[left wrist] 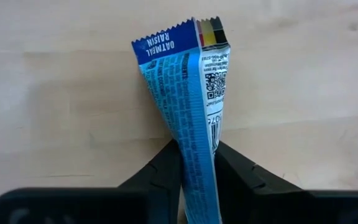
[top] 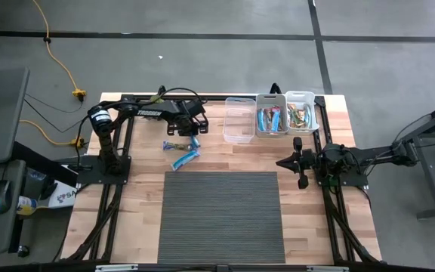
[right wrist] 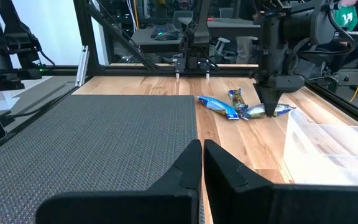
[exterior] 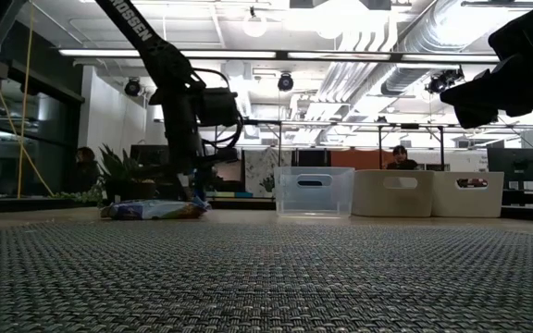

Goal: Pick and place Granola Bars by type
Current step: Put the blue granola bar into the transparent bin

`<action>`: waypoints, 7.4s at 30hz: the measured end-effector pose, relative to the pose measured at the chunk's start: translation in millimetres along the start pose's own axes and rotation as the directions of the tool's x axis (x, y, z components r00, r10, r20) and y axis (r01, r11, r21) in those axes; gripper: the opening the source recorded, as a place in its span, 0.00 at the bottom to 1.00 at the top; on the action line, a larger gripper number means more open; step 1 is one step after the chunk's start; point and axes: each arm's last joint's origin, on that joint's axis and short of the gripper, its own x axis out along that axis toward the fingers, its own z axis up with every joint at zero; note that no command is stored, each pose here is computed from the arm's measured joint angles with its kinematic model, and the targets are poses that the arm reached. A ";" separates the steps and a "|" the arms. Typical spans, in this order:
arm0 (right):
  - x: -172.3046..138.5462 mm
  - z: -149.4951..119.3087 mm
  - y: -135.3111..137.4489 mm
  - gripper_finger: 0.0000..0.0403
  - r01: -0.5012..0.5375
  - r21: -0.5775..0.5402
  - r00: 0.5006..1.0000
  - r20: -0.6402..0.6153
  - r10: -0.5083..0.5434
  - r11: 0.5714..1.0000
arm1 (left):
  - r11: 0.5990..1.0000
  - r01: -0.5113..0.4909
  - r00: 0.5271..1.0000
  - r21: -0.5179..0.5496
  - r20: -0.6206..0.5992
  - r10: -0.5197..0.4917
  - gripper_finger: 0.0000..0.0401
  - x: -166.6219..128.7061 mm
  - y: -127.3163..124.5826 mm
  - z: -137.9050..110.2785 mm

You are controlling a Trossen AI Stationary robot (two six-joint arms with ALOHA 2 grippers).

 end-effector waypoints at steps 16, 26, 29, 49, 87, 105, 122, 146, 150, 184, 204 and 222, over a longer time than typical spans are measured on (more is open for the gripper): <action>0.0 -0.1 0.0 0.00 0.000 0.000 1.000 0.000 0.000 1.000 | 0.926 0.228 0.967 0.299 0.038 -0.251 0.16 -39.5 -25.6 8.1; 0.0 -0.1 0.1 0.00 -0.001 0.000 1.000 -0.001 0.001 1.000 | 0.592 0.548 0.800 0.591 -0.163 -0.578 0.16 -99.7 -64.9 14.8; 0.0 -0.2 0.0 0.00 0.000 0.000 1.000 -0.001 0.000 1.000 | 0.371 0.688 0.652 0.624 -0.305 -0.694 0.16 -121.4 -80.4 16.2; 0.0 -0.1 0.0 0.00 -0.001 0.000 1.000 -0.001 0.001 1.000 | 0.206 0.769 0.295 0.605 -0.050 -0.954 0.16 -180.0 -112.4 39.2; 0.0 -0.2 0.0 0.00 -0.001 0.000 1.000 -0.001 0.001 1.000 | 0.862 0.271 0.940 0.429 0.077 -0.334 0.17 -71.2 -170.0 83.0; 0.0 0.0 0.0 0.00 0.000 0.000 1.000 0.000 0.000 1.000 | 0.868 0.222 0.965 0.443 0.030 -0.262 0.30 -24.1 -180.5 77.9; 0.0 -0.1 0.0 0.00 0.000 0.000 1.000 -0.001 0.000 1.000 | 0.734 0.373 0.903 0.568 -0.038 -0.429 0.63 -46.3 -191.7 81.4; 0.0 -0.1 0.0 0.00 0.000 0.000 1.000 0.000 0.000 1.000 | 0.585 0.385 0.828 0.714 0.013 -0.561 0.62 -143.3 -184.6 72.4; 0.0 -0.1 0.0 0.00 0.000 0.000 1.000 0.000 0.000 1.000 | 0.570 0.382 0.814 0.727 0.027 -0.580 0.62 -158.4 -182.4 70.0; 0.0 0.0 0.0 0.00 0.000 0.000 1.000 0.000 0.000 1.000 | 0.564 0.018 0.840 0.826 0.293 -0.456 0.62 -378.5 -27.9 -25.6; 0.0 -0.1 0.0 0.00 0.000 0.000 1.000 0.000 0.000 1.000 | 0.607 0.116 0.856 0.786 0.231 -0.463 0.62 -302.8 51.5 -82.7; 0.0 -0.1 0.0 0.00 -0.001 0.000 1.000 -0.001 0.001 1.000 | 0.568 0.166 0.967 0.806 -0.020 -0.254 0.62 -102.6 68.8 -137.7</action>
